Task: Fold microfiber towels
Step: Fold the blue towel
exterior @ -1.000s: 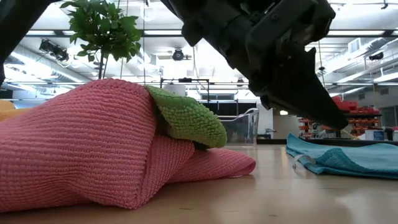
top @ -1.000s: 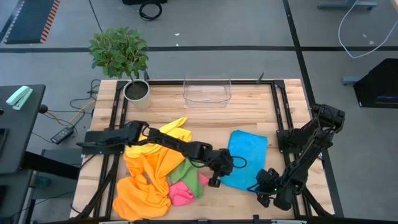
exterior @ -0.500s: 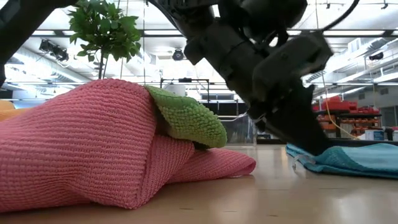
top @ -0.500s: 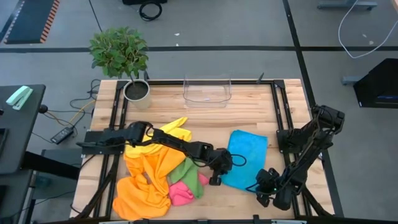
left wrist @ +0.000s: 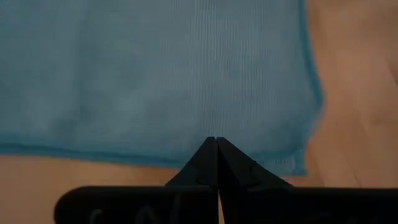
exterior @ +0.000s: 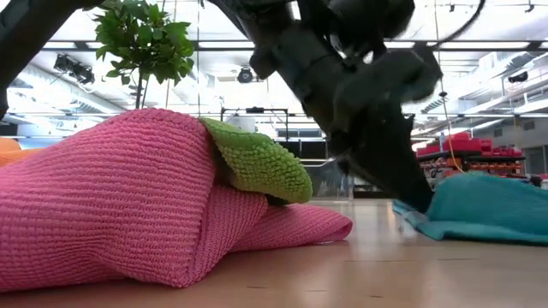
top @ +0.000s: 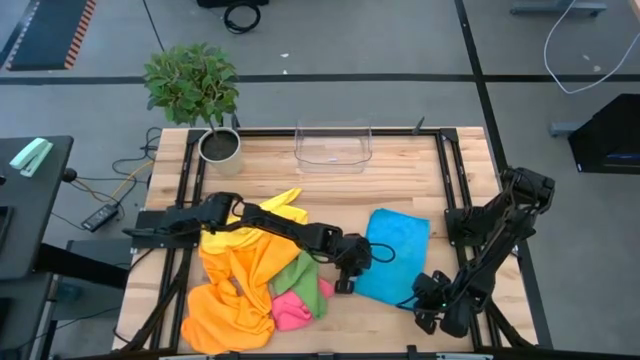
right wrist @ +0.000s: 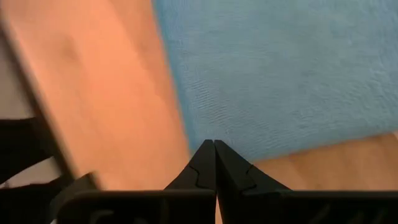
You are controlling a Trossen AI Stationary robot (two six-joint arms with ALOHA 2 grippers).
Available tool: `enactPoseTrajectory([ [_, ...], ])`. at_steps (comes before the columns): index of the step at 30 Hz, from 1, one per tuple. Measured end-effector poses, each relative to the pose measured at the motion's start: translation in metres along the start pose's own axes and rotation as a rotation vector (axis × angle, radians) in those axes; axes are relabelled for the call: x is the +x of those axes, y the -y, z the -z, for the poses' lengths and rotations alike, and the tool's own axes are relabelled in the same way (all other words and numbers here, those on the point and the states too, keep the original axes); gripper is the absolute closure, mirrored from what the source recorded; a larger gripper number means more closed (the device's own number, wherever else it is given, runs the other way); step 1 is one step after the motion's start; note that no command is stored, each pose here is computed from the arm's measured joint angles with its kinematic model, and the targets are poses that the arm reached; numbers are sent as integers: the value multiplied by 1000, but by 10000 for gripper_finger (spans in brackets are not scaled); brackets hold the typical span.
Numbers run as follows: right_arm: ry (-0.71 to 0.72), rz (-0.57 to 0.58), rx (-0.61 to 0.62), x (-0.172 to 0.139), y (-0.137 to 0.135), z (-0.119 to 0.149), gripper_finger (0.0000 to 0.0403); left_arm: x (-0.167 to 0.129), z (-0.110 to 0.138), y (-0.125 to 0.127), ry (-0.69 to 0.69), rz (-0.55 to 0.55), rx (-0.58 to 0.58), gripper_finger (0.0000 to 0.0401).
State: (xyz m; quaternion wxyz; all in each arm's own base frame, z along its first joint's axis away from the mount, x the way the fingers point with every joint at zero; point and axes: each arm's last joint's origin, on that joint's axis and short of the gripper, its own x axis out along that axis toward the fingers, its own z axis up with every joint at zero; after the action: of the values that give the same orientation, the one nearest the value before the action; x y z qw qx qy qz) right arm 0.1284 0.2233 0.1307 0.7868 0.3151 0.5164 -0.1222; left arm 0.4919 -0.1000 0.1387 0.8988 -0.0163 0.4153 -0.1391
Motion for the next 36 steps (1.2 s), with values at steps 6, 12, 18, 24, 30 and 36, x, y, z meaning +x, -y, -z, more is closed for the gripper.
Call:
enactPoseTrajectory([
  [6, 7, -39, -20, -11, -2, -3, 401, -23, -18, 7, 66, 5, 146, 387],
  [12, 1, -45, -130, -12, -2, 3, 375, -21, -12, 25, 24, 37, 353, 374],
  [18, 12, -47, -224, -13, -1, 4, 322, -13, -7, 47, 33, 67, 566, 331],
  [24, 36, -46, -260, -13, -2, 3, 276, -8, -3, 47, 14, 67, 640, 256],
  [30, 36, -47, -252, -13, -2, 3, 266, -7, -3, 41, 14, 53, 680, 203],
  [36, 35, -51, -220, -13, -2, 3, 267, 9, 10, 44, -22, 128, 680, 208],
])
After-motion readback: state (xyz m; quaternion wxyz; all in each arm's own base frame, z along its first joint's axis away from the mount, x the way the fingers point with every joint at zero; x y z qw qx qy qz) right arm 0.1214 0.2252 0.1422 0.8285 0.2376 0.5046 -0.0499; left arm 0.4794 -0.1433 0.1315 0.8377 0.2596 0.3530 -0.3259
